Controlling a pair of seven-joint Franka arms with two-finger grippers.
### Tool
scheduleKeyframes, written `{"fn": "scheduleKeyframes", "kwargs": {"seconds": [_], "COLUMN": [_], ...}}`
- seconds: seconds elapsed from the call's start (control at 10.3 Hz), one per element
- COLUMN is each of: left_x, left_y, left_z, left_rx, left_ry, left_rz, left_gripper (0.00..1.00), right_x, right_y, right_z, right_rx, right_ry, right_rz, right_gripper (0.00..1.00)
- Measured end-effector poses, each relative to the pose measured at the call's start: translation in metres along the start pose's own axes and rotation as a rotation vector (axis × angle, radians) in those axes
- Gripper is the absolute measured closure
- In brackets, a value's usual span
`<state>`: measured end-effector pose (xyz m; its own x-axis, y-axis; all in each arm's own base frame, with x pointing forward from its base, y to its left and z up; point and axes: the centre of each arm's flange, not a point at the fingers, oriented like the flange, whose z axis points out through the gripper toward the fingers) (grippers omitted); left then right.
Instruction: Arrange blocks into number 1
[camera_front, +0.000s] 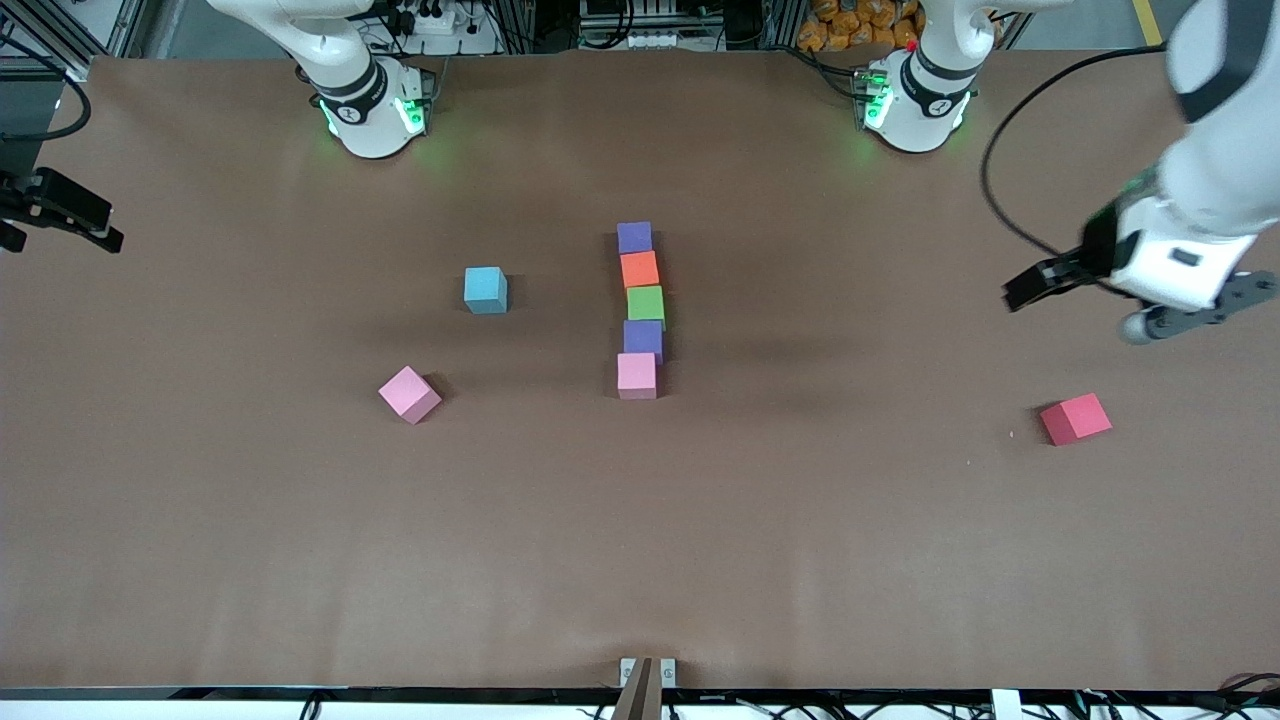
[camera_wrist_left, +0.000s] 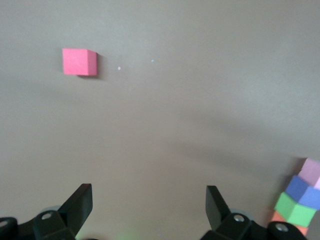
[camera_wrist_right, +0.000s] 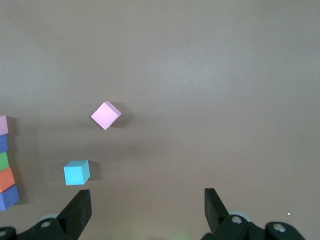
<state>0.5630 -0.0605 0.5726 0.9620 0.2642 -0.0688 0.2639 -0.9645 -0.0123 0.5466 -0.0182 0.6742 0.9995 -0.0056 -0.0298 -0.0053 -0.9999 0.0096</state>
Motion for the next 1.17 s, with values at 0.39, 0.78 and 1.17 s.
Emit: {"fn": "scheduleKeyframes", "kwargs": {"seconds": [0.39, 0.78, 1.17], "left_x": [-0.020, -0.040, -0.049], "left_y": [-0.049, -0.038, -0.007], "left_z": [-0.044, -0.059, -0.054], "left_rx": [-0.008, -0.015, -0.019], "left_ry": [0.017, 0.029, 0.018], "left_rz": [0.105, 0.139, 0.150], "left_gripper": [0.00, 0.00, 0.00], "right_x": [-0.002, -0.002, -0.002], "right_y": [-0.001, -0.001, 0.000], "right_z": [0.000, 0.001, 0.001], "right_rx": [-0.003, -0.005, -0.011], "right_ry": [-0.014, -0.017, -0.018], "right_rz": [-0.005, -0.006, -0.005], "right_gripper": [0.00, 0.00, 0.00]}}
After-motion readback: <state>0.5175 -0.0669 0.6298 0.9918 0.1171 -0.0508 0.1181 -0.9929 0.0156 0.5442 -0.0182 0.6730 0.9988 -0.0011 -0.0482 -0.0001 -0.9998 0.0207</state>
